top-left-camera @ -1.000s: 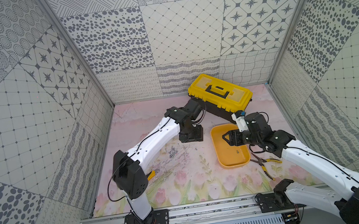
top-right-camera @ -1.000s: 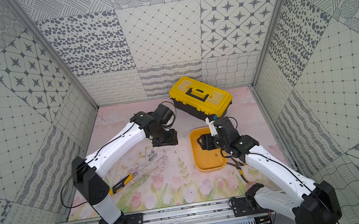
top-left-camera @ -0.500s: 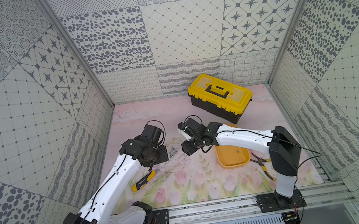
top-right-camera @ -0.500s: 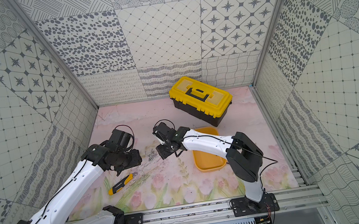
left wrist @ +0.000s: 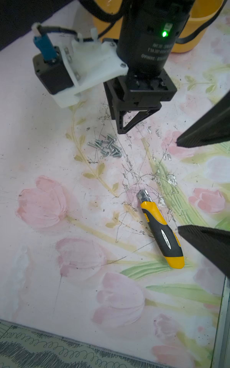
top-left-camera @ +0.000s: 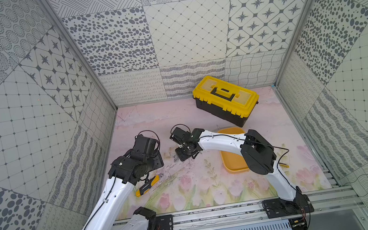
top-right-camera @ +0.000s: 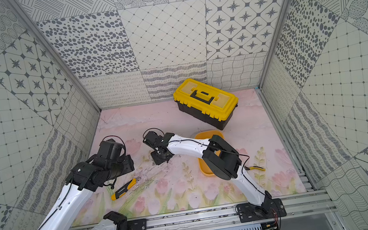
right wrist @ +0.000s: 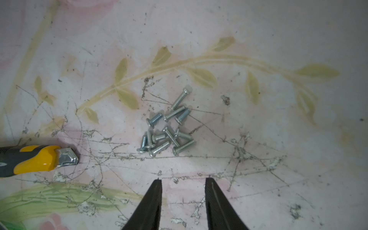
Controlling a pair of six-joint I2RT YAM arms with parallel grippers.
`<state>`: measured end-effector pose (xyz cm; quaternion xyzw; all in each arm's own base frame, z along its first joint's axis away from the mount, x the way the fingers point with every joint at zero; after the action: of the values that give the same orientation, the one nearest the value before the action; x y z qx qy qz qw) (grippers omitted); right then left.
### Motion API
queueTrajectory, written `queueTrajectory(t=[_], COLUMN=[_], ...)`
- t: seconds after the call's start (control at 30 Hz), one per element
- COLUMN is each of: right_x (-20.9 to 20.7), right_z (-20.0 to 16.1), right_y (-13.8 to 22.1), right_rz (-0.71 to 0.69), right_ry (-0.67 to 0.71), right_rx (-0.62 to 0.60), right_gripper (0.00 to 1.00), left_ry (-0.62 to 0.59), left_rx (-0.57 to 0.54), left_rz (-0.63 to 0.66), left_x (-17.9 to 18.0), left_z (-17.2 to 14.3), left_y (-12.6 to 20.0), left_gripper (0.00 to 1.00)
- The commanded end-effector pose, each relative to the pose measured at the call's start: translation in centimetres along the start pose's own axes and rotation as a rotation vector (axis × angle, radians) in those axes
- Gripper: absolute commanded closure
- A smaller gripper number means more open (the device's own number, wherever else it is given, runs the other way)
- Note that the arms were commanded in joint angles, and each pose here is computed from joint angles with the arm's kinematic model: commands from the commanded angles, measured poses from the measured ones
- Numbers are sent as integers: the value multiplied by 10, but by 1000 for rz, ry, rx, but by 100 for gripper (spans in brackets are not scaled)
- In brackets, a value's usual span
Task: Put the screws on the desktop into the storage box
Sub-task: Pick up the screw from the center of the board.
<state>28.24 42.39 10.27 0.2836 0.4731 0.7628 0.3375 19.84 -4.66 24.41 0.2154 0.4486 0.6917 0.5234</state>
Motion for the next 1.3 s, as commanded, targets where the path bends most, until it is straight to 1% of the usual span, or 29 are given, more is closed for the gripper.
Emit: queueTrajectory(t=[0.0, 0.27, 0.43, 0.7, 0.8, 1.03, 1.27], right_x=[3, 4, 5, 4, 2, -2, -8], right_z=[7, 7, 9, -6, -13, -18, -26], right_y=[-2, -20, -24, -31, -35, -39, -49], right_rz=[-21, -43, -74, -107, -125, -134, -143], right_ry=[-35, -63, -61, -34, -16, -25, -43], right_rx=[-8, 4, 18, 63, 84, 103, 135], right_gripper=[61, 61, 62, 67, 68, 68, 73], left_ry=[35, 44, 48, 53, 54, 54, 56], left_rx=[-48, -30, -22, -15, -11, -5, -9], left_rz=[17, 3, 2, -1, -4, -5, -12], left_x=[4, 3, 3, 3, 3, 2, 2], left_z=[8, 8, 8, 9, 8, 8, 9], left_y=[0, -3, -4, -6, -6, -8, -7], left_gripper=[33, 32, 32, 32, 31, 31, 31])
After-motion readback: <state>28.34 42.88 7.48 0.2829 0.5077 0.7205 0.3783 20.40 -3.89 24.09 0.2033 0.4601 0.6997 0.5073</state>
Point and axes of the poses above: each gripper's point midway between its finger pads, its own y axis back along the fingers, its own x axis along the line the jaws close on, z = x × y, the point moved 5 cm from there along y, back along the fingers, and after that the axes turned 9 degrees about y, right-handed, at the moved point
